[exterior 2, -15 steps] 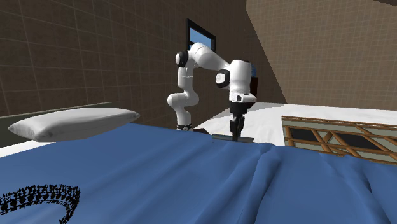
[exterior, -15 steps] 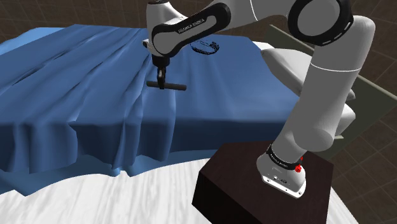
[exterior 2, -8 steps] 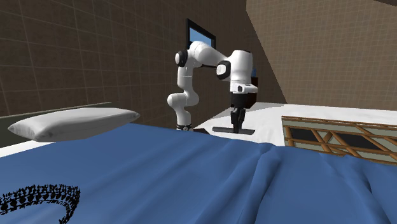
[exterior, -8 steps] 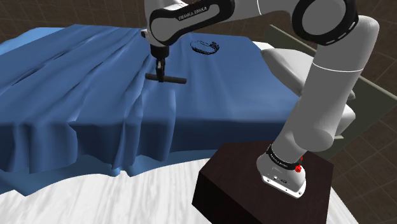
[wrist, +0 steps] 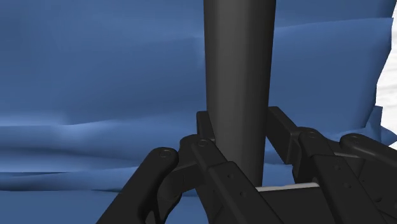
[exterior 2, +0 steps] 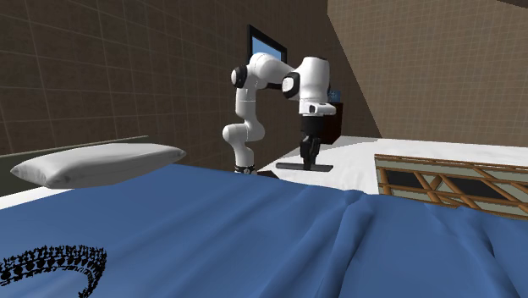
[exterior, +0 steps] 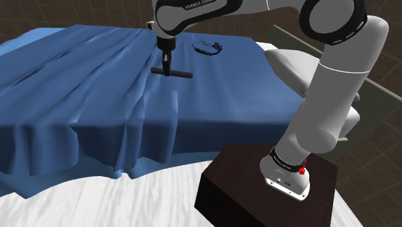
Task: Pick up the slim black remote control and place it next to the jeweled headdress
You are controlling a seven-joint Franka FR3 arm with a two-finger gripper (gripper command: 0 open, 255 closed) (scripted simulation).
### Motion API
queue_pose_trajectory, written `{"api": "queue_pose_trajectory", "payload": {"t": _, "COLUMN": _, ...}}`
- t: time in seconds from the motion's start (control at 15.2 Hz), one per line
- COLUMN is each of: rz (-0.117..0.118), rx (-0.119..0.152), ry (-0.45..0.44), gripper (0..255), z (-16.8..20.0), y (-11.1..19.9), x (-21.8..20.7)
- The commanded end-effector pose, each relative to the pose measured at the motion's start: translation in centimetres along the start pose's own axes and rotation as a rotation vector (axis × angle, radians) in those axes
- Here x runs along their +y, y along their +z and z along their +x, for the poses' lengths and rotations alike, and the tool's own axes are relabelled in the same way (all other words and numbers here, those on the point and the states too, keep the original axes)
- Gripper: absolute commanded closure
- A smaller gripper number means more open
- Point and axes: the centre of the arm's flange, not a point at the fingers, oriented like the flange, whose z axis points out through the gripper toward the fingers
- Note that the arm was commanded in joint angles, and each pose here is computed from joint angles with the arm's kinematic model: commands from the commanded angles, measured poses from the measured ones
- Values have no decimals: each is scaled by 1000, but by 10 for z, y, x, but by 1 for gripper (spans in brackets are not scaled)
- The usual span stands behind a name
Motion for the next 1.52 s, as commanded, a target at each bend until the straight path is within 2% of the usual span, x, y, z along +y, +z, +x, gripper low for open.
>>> {"api": "queue_pose_trajectory", "payload": {"t": 0.0, "rz": 0, "rx": 0, "ry": -1, "gripper": 255, "z": -14, "y": -1, "x": 22}}
{"api": "queue_pose_trajectory", "payload": {"t": 1.45, "rz": 0, "rx": 0, "ry": -1, "gripper": 255, "z": -179, "y": 17, "x": 260}}
